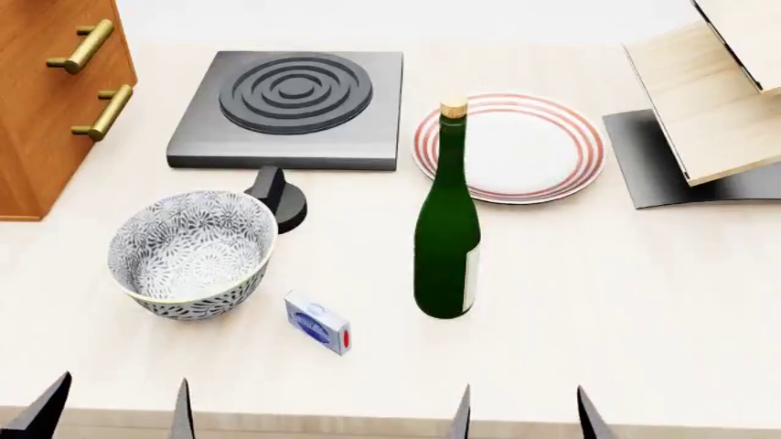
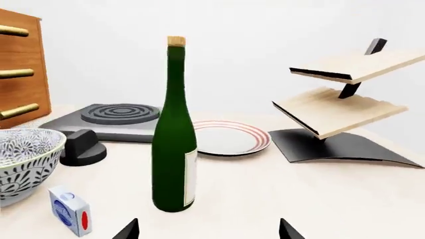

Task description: Put the bowl on the top of the cabinet.

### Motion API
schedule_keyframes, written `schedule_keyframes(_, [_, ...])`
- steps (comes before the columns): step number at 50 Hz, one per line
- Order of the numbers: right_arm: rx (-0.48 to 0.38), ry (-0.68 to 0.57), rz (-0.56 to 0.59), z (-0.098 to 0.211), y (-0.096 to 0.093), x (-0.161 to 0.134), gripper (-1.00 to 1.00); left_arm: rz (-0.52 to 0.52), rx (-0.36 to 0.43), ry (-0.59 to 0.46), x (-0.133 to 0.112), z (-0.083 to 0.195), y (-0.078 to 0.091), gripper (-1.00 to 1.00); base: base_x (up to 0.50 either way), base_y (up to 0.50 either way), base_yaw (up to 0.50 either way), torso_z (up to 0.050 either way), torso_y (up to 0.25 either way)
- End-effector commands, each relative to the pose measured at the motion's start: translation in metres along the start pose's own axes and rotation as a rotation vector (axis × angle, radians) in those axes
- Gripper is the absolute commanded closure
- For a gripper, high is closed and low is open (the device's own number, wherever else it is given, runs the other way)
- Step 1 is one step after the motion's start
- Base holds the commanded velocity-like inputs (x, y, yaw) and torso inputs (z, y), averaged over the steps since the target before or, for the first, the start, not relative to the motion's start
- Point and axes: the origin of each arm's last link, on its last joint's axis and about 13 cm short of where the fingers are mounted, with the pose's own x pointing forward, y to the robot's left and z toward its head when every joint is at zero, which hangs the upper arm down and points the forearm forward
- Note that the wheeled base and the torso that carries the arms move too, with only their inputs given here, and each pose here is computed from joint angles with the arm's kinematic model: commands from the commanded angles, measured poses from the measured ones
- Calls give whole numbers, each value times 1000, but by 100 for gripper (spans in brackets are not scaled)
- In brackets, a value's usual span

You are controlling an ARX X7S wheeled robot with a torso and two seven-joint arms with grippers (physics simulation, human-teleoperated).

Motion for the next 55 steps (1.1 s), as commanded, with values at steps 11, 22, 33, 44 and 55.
schedule_keyframes(11, [-35, -130, -15, 50, -7, 8, -100, 9, 32, -114, 11, 48, -1, -100, 0, 0, 0, 0, 0])
schedule_keyframes(22, [-34, -144, -39, 55, -9, 8, -100, 11, 20, -131, 10, 54, -1, -100, 0, 0, 0, 0, 0])
schedule_keyframes(33, [-21, -149, -52, 58, -10, 6, -100, 14, 15, -149, 7, 59, 0, -100, 0, 0, 0, 0, 0])
schedule_keyframes(44, [-37, -157, -60, 58, -12, 6, -100, 16, 9, -149, 7, 60, 0, -100, 0, 260, 0, 0, 0])
schedule_keyframes(55, [-30, -163, -57, 58, -11, 5, -100, 18, 7, -151, 6, 60, 1, -100, 0, 153, 0, 0, 0])
